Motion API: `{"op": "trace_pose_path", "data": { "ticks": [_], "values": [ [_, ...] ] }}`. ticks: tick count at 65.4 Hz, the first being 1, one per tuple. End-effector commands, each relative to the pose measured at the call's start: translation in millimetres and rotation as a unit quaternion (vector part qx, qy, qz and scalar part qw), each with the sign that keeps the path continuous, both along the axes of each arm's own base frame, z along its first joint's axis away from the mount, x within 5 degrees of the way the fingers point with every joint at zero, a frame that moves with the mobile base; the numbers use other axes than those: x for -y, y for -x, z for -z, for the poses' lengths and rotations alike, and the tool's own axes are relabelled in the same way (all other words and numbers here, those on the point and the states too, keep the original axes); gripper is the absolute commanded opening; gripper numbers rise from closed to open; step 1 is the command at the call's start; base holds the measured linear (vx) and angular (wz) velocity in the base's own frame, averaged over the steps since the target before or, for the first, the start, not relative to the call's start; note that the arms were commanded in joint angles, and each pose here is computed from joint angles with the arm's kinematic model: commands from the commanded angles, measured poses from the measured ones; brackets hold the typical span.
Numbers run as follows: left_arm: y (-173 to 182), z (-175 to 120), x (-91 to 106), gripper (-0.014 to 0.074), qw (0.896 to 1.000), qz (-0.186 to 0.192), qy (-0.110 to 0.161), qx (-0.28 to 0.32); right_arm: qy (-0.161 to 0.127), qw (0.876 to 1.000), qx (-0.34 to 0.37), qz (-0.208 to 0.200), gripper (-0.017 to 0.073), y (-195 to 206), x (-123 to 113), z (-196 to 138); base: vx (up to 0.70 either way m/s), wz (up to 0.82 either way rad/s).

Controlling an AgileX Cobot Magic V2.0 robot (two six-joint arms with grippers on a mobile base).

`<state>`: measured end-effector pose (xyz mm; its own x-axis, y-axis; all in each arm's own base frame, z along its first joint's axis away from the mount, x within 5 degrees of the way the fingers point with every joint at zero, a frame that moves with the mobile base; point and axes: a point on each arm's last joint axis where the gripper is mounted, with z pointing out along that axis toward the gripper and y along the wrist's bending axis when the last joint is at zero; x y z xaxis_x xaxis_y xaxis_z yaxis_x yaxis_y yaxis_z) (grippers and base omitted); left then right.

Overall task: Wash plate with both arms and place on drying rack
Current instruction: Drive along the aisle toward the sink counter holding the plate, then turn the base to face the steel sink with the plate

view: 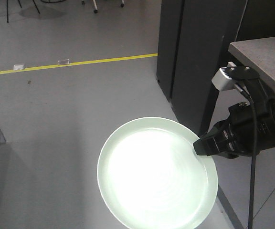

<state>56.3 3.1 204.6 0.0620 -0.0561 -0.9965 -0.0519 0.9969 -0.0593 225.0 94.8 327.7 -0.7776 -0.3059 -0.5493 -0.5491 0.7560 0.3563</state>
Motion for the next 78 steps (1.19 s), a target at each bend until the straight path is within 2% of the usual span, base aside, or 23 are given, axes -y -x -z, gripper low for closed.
{"op": "trace_pose_path", "data": {
  "ticks": [1,78],
  "values": [
    [3.3,-15.1,0.1,-0.0006,0.998,0.001,0.003,0.057,-0.028,0.999,0.03,0.009,-0.0001,2.3,-1.1,-16.2,0.1,-0.26],
    [3.3,-15.1,0.1,-0.0006,0.998,0.001,0.003,0.057,-0.028,0.999,0.029,0.008,-0.0001,2.4,-1.1,-16.1,0.07,-0.28]
  ]
}}
